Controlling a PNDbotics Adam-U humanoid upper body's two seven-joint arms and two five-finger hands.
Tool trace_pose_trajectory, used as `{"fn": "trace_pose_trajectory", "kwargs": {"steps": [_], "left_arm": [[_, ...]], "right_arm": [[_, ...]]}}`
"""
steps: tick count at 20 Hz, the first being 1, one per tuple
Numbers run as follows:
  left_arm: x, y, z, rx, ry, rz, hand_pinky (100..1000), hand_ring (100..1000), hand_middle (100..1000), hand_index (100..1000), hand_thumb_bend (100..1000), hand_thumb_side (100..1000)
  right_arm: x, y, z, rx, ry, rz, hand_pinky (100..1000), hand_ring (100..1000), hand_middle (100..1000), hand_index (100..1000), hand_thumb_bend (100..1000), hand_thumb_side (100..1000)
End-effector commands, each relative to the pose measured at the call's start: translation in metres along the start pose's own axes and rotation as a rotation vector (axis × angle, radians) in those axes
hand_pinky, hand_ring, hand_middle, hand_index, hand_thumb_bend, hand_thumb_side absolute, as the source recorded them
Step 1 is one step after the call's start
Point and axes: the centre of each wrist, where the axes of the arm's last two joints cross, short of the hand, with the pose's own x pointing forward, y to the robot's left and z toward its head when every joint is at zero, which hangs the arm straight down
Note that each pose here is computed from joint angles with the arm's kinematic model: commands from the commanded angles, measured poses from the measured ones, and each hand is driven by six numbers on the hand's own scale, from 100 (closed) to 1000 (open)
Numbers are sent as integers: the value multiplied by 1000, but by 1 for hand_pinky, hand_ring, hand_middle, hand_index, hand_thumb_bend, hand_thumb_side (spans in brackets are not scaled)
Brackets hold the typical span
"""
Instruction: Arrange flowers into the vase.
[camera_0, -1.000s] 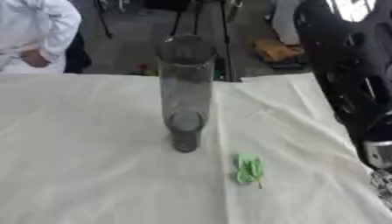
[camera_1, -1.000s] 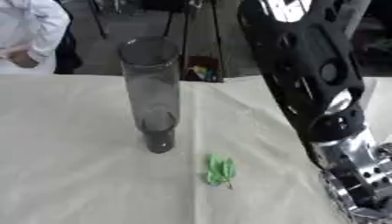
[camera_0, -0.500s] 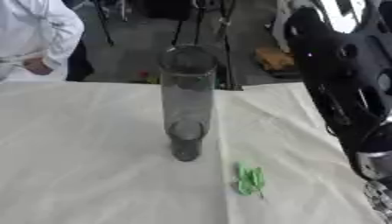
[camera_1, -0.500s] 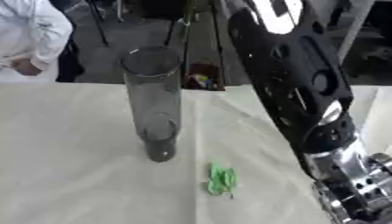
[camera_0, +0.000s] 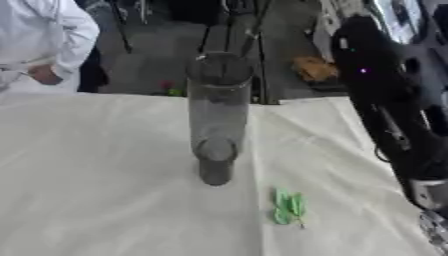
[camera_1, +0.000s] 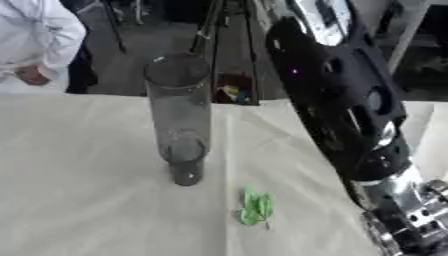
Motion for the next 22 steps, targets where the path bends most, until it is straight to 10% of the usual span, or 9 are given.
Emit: {"fn": "trace_pose_trajectory", "kwargs": {"steps": [1, 22], "left_arm": [[6, 4, -8, -12, -36, -8, 830, 951, 896, 944, 100, 1000], [8, 2, -11, -8, -54, 2, 833, 951, 897, 944, 100, 1000]], "right_arm": [[21, -3, -4, 12, -37, -14, 100, 100, 100, 100, 100, 690], [26, -7, 0, 61, -25, -70, 100, 100, 100, 100, 100, 699]]}}
